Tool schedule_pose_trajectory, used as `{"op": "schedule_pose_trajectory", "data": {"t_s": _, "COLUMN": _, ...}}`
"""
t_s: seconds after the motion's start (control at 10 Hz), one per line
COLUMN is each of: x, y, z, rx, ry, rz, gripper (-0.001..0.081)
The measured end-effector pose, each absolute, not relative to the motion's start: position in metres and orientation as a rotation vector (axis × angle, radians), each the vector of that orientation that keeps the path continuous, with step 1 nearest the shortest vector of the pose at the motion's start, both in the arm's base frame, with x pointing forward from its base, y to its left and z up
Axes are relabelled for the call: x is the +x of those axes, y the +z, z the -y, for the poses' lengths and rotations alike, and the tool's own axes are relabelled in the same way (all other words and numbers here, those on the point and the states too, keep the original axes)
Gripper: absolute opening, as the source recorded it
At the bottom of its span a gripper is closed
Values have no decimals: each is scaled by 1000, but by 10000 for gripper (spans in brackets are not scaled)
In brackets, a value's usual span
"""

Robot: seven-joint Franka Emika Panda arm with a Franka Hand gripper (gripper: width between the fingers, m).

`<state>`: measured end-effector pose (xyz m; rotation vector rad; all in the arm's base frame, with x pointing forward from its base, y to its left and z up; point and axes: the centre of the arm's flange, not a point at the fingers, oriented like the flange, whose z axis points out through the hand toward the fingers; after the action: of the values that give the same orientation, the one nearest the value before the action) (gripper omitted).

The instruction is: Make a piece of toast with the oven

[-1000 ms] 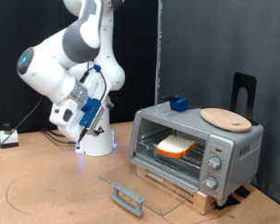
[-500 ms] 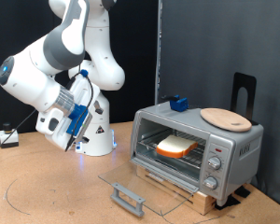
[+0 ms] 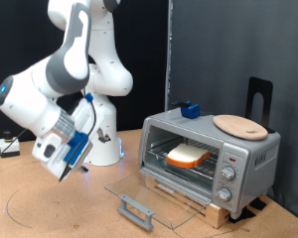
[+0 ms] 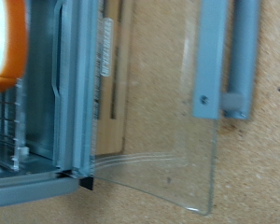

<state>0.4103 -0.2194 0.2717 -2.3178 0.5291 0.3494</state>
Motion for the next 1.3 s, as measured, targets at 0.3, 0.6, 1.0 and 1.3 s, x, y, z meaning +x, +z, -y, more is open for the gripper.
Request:
{"op": "schedule_pose_trajectory", "data": {"t_s": 0.3, "x": 415, "y": 232, "z": 233, "rx": -2311, "ry": 471, "rz": -507, "gripper": 807}}
{"op": "schedule_pose_trajectory", "data": {"t_s": 0.6, "x": 415, "y": 188, "z": 244, "rx": -2318, "ry": 545, "rz": -492, "gripper": 807}}
{"op": "schedule_pose_trajectory", "data": {"t_s": 1.0, "x": 410, "y": 156, "z": 212, "rx": -2268, "ry": 665, "rz": -402, "gripper": 807}}
{"op": "schedule_pose_trajectory", "data": {"t_s": 1.3, "x": 400, "y": 145, "z": 170, "rx": -2262, "ry": 718, "rz": -327, "gripper": 807}}
